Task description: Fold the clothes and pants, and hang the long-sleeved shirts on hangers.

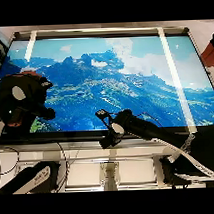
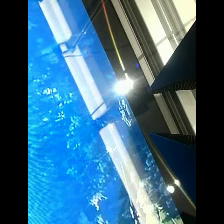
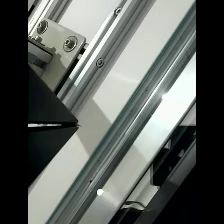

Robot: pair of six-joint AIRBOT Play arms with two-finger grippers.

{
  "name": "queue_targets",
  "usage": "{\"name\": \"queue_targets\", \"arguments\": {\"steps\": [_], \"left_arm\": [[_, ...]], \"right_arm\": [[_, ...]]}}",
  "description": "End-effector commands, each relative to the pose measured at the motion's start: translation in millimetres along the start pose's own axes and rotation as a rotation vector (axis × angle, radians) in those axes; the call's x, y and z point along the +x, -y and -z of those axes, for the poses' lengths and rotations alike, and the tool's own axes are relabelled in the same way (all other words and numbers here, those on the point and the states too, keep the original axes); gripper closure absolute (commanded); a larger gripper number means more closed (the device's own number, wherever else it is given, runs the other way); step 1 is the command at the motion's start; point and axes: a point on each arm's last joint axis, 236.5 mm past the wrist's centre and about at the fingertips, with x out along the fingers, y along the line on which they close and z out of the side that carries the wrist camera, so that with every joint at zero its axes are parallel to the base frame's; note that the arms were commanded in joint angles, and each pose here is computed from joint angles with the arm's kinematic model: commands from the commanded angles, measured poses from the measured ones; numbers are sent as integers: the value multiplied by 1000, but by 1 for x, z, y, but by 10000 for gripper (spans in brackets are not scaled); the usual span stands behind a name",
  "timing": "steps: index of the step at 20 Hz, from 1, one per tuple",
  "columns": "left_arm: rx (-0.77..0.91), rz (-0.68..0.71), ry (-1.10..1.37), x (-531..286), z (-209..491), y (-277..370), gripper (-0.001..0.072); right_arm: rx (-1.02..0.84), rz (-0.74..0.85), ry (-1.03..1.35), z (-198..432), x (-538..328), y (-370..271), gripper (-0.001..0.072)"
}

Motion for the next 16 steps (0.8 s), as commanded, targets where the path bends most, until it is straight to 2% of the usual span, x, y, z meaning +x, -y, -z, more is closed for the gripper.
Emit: {"name": "queue_targets", "arguments": {"steps": [1,16], "left_arm": [[1,0,0,0,0,0,404],[-8,36,16,2,-5,8,405]], "right_arm": [[-1,-9,25,-6,-1,-2,690],[-3,-54,143,-33,-3,-13,690]]}}
